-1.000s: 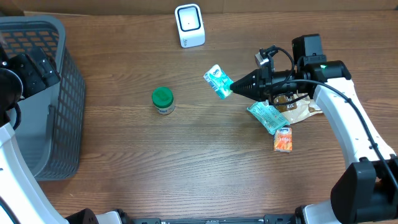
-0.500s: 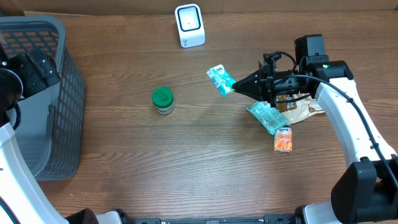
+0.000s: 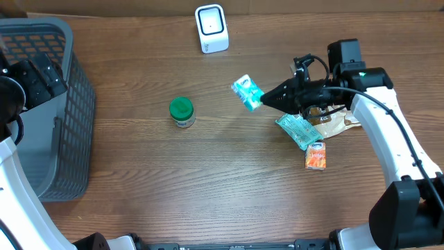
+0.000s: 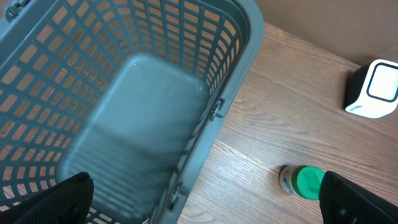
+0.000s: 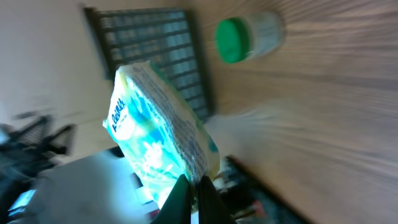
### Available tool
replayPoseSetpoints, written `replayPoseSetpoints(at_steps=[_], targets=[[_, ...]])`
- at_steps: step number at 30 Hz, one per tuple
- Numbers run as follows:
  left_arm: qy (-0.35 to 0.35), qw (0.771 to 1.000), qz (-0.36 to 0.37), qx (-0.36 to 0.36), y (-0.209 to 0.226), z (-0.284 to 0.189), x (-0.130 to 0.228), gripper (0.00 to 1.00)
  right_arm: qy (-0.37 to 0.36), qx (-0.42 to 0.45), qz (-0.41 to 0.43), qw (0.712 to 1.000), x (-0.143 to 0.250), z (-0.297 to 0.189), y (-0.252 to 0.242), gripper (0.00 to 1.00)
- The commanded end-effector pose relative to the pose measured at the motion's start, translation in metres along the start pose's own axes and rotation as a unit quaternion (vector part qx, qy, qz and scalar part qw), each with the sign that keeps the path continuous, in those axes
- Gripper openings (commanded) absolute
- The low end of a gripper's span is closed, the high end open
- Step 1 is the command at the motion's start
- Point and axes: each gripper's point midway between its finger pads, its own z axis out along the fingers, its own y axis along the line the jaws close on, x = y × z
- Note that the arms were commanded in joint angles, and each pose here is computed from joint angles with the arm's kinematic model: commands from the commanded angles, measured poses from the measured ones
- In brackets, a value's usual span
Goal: Scan the item barcode
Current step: 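Lift the blue Kleenex pack and carry it rightward, then raise the blue Kleenex pack up to the scanner face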
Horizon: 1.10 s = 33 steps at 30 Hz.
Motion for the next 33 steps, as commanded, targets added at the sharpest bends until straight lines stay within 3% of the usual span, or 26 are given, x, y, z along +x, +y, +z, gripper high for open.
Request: replayPoseSetpoints(at_steps=[1,7,12,15,18,22,27,33], targets=[[-0.005,1.000,0.006,-0.004,0.002,-0.001,-0.003,1.00,-0.039,0.120,-0.075,0.989,-0.007,0.006,-0.023,0.04],[-0.005,1.000,0.006,-0.004,0.002,-0.001,-0.003,0.99,-0.089,0.338,-0.096,0.932,-0.008,0.015,-0.071,0.04],[-0.005,1.000,0.006,-0.004,0.002,-0.001,-0.003,0.99,-0.105,0.407,-0.130,0.898,-0.001,0.020,-0.067,0.04],[-0.005,1.000,0.006,-0.004,0.002,-0.001,-0.003,1.00,-0.153,0.441,-0.139,0.873,-0.014,0.005,-0.054,0.04],[-0.005,1.000,0.006,-0.004,0.002,-0.001,-0.003,1.00,-0.246,0.472,-0.164,0.830,-0.042,-0.021,-0.027,0.04],[-0.005,1.000,0.006,-0.004,0.002,-0.001,-0.003,1.00,-0.376,0.466,-0.232,0.767,-0.080,-0.034,0.026,0.04],[-0.005,1.000,0.006,-0.004,0.002,-0.001,-0.003,1.00,-0.557,0.428,-0.244,0.669,-0.116,-0.043,0.086,0.04],[-0.005,1.000,0.006,-0.004,0.002,-0.001,-0.003,1.00,-0.608,0.402,-0.314,0.609,-0.168,-0.002,0.106,0.04]])
